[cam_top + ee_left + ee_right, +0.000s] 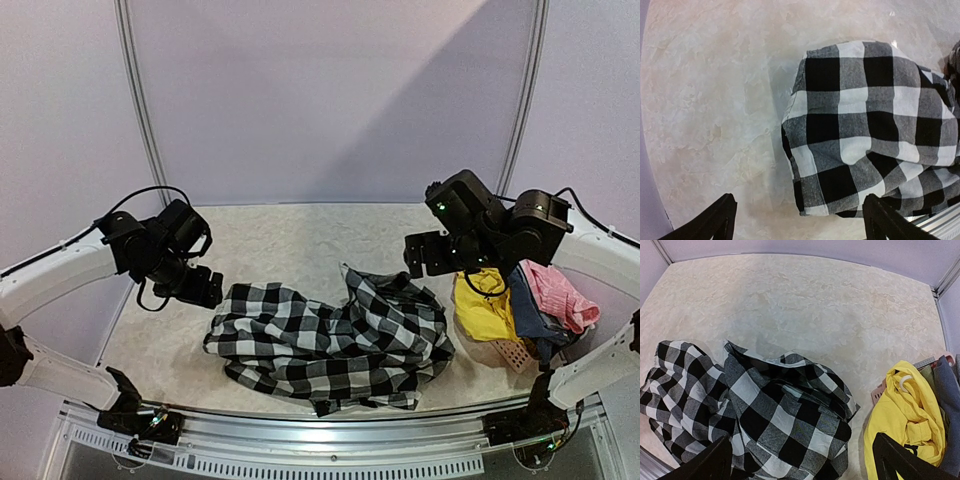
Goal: Fold and stack the mixed laundry pile
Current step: Adjust the crumpled shirt at the center of the board.
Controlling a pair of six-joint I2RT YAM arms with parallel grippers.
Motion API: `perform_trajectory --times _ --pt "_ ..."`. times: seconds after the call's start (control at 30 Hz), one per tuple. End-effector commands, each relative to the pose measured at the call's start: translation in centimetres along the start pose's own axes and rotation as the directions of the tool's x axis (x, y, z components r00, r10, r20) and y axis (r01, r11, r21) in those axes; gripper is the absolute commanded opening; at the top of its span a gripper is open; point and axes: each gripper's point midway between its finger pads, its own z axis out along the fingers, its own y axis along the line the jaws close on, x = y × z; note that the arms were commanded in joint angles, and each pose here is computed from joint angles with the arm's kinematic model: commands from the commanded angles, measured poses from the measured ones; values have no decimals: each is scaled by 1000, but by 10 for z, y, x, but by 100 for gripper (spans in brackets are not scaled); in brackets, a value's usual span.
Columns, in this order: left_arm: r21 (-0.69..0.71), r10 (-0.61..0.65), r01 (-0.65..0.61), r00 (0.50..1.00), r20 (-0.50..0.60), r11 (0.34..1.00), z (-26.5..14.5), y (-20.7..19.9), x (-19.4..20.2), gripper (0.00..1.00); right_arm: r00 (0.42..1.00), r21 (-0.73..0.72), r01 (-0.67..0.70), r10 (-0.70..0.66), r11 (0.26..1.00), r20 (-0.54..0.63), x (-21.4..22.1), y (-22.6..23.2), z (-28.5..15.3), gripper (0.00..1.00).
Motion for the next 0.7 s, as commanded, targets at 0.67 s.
perform_trajectory --times 0.67 --pt "328 -39 124 966 -254 936 156 -34 -63 55 973 31 -206 208 978 -97 -36 -4 60 96"
